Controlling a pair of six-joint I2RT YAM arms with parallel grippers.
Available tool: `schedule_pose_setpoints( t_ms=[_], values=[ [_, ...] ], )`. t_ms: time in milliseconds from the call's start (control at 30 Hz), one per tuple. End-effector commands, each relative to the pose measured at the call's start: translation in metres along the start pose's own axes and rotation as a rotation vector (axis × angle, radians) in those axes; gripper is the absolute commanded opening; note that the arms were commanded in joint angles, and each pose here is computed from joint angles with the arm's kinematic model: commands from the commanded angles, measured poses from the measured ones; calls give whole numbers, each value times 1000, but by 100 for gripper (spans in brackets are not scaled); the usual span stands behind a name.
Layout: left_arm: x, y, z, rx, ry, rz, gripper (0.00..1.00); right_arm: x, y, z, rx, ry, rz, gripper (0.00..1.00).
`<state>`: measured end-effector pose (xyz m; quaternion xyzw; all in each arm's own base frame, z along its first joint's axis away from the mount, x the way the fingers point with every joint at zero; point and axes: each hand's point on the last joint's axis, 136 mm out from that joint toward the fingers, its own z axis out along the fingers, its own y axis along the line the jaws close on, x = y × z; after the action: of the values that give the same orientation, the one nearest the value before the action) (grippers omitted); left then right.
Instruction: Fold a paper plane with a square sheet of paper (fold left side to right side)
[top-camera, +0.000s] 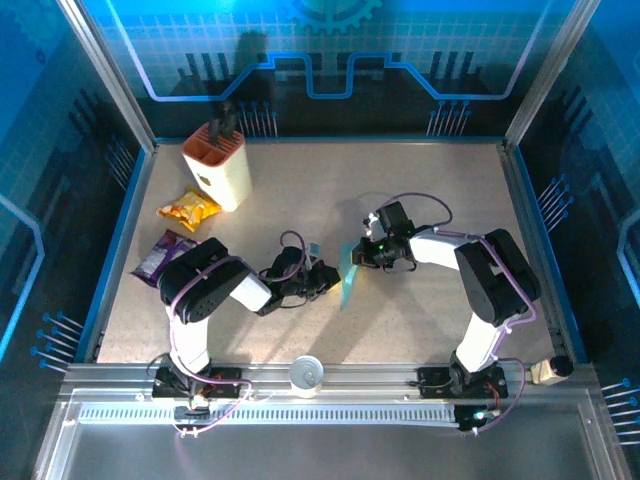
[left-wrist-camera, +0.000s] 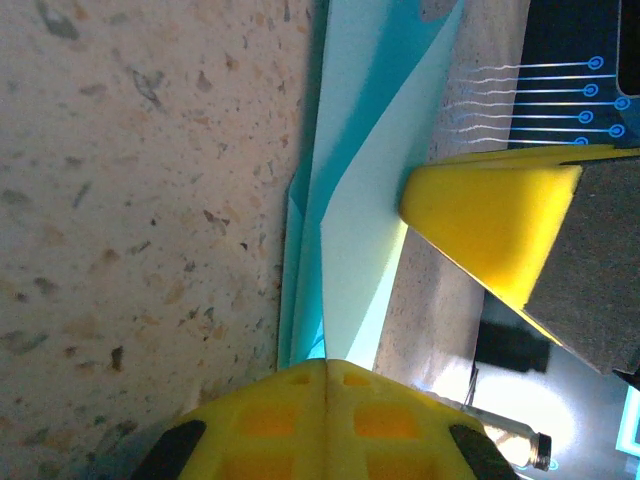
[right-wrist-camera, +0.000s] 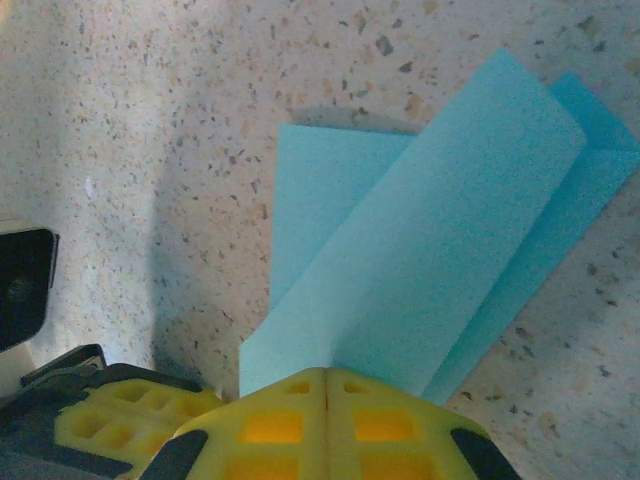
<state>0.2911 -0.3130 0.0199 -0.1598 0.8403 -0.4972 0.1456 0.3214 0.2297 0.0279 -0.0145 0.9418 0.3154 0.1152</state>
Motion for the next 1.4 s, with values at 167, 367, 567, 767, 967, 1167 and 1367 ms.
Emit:
schedule_pose_setpoints(
  t_ms=[167, 367, 567, 767, 967, 1167, 1367],
  values=[
    [-5, 67, -6, -208, -35, -83, 0, 7, -8, 6, 45, 31, -1, 7],
    [-5, 71, -6, -217, -40, -96, 0, 8, -15, 9, 55, 43, 8, 7],
    [-5, 78, -7, -236, -48, -119, 0, 12, -25, 13, 80, 69, 23, 7],
    [-7, 67, -7, -199, -49, -102, 0, 26, -42, 17, 134, 123, 46, 4],
    [-13, 35, -12, -126, -54, -58, 2, 39, -56, 17, 186, 157, 63, 0],
    [-20, 12, -28, -135, -79, -15, 18, 46, -62, 17, 206, 163, 83, 0],
    [-19, -6, -51, -155, -87, 25, 15, 47, -62, 18, 206, 163, 118, 0]
  ],
)
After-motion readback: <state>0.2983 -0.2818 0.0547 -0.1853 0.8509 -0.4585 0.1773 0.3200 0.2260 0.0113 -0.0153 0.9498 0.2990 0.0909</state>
